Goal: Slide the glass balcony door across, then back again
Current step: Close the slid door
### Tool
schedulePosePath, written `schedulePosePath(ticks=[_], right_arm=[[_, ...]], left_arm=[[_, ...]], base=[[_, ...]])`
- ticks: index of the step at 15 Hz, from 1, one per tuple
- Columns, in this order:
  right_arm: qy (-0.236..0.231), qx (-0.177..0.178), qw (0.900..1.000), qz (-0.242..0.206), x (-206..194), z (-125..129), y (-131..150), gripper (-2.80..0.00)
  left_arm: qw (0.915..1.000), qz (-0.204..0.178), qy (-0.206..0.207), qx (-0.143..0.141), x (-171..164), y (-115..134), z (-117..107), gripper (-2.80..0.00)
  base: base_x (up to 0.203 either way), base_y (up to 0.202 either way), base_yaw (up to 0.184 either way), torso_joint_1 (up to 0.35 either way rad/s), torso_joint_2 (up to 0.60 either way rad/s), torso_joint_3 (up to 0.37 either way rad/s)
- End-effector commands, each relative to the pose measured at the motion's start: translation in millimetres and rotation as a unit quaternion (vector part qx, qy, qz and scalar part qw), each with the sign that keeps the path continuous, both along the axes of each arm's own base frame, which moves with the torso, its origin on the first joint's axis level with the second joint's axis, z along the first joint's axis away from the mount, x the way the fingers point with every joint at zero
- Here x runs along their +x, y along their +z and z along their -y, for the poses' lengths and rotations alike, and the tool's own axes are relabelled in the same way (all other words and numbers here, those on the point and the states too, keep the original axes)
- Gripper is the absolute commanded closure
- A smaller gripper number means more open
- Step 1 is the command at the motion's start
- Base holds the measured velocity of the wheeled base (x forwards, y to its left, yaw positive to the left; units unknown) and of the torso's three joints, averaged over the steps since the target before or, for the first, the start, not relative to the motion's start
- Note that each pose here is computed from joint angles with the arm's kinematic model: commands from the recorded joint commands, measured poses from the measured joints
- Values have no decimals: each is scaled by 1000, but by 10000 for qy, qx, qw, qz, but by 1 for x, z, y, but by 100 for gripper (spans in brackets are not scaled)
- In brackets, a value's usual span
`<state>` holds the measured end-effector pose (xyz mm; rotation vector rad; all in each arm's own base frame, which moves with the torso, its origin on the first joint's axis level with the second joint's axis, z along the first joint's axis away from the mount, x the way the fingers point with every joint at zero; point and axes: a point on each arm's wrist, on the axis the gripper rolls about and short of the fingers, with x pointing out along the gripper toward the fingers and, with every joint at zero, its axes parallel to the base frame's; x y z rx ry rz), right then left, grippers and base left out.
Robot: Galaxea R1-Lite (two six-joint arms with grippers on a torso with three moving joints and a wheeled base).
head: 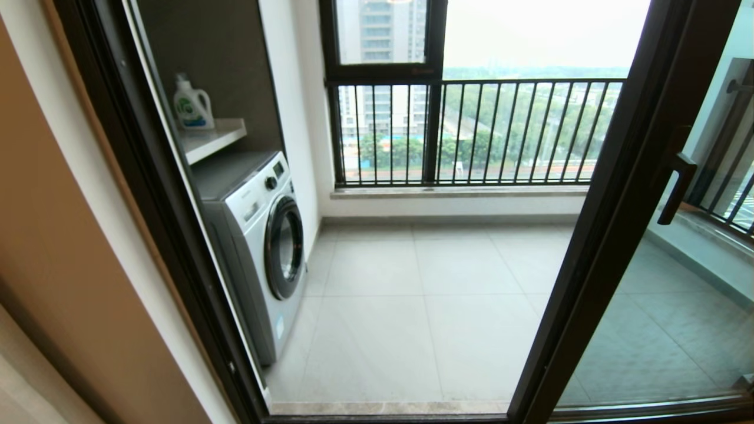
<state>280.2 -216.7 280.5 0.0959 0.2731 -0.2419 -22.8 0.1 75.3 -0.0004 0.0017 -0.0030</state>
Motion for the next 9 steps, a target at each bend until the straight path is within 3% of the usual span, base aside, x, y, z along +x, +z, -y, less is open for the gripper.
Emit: schedulePosePath(ticks=[1, 3, 9], right_arm=[[160, 82, 9998, -54, 32, 21, -17, 0], [496, 67, 9987, 51, 51, 21, -18, 0], [1135, 86, 9935, 66, 79, -18, -19, 0]], left_arm=[[10000, -7, 7, -6, 0, 0, 0, 0], [10000, -7, 0, 2, 0, 0, 0, 0], [10000, -7, 1, 0, 0, 0, 0, 0]], base=[[0, 0, 0, 0, 0, 0], [0, 0, 0, 0, 0, 0], [0, 0, 0, 0, 0, 0]])
